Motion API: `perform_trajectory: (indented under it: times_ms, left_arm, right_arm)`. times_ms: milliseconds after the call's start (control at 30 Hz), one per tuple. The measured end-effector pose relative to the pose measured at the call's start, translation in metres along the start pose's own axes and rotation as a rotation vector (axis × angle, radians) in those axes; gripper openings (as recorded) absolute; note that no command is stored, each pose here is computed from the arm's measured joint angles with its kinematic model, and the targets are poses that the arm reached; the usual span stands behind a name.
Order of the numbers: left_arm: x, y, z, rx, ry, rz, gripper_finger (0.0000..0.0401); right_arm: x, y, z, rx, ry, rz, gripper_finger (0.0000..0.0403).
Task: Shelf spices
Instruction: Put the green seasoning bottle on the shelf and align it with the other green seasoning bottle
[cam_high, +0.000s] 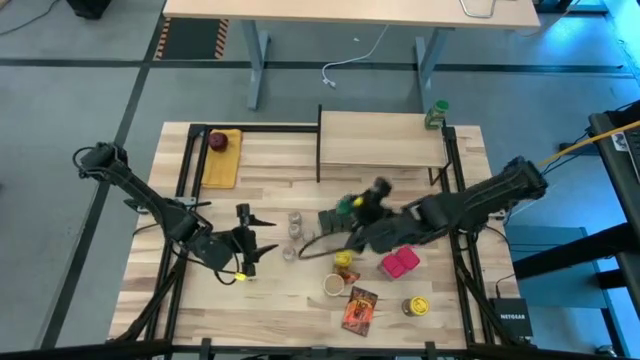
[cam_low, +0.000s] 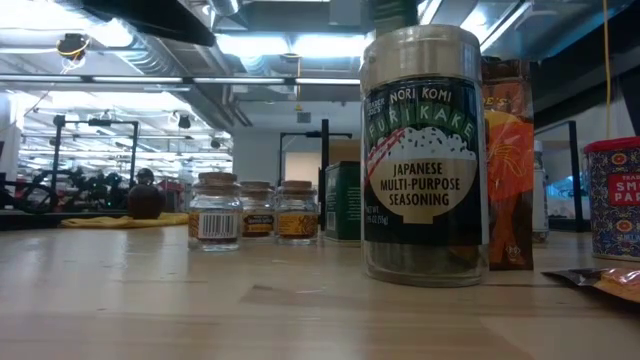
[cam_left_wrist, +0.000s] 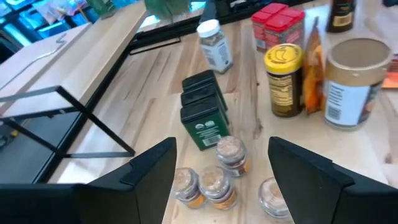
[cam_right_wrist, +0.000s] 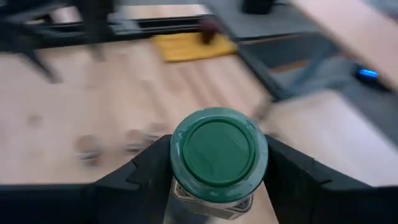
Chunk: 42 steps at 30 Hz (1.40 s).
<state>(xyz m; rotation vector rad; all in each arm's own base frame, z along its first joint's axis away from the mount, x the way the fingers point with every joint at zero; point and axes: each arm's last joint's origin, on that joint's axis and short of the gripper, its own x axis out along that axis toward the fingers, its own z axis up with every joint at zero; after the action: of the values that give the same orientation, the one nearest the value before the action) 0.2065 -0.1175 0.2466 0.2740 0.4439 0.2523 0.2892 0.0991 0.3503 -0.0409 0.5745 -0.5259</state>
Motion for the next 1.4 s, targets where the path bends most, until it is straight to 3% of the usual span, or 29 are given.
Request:
perform_trajectory:
  times_ms: [367, 800, 1133, 1400]
  left_arm:
    - [0.011, 0.012, 0.000, -0.012, 0.028, 0.031, 0.0249]
    - [0.013, 0.013, 0.000, -0.019, 0.031, 0.017, 0.0249]
    - [0.014, 0.012, -0.003, -0.009, 0.041, 0.018, 0.0249]
    - [0.014, 0.012, -0.003, -0.009, 0.041, 0.018, 0.0249]
  right_arm:
    - [-0.046, -0.092, -0.024, 0.211, 0.079, -0.428, 0.0215]
    - [-0.014, -0.157, -0.057, 0.430, 0.247, -0.697, 0.0215]
    - [-0.005, -0.189, -0.067, 0.567, 0.195, -0.673, 0.0215]
    - [0.008, -0.211, -0.080, 0.607, 0.246, -0.713, 0.0215]
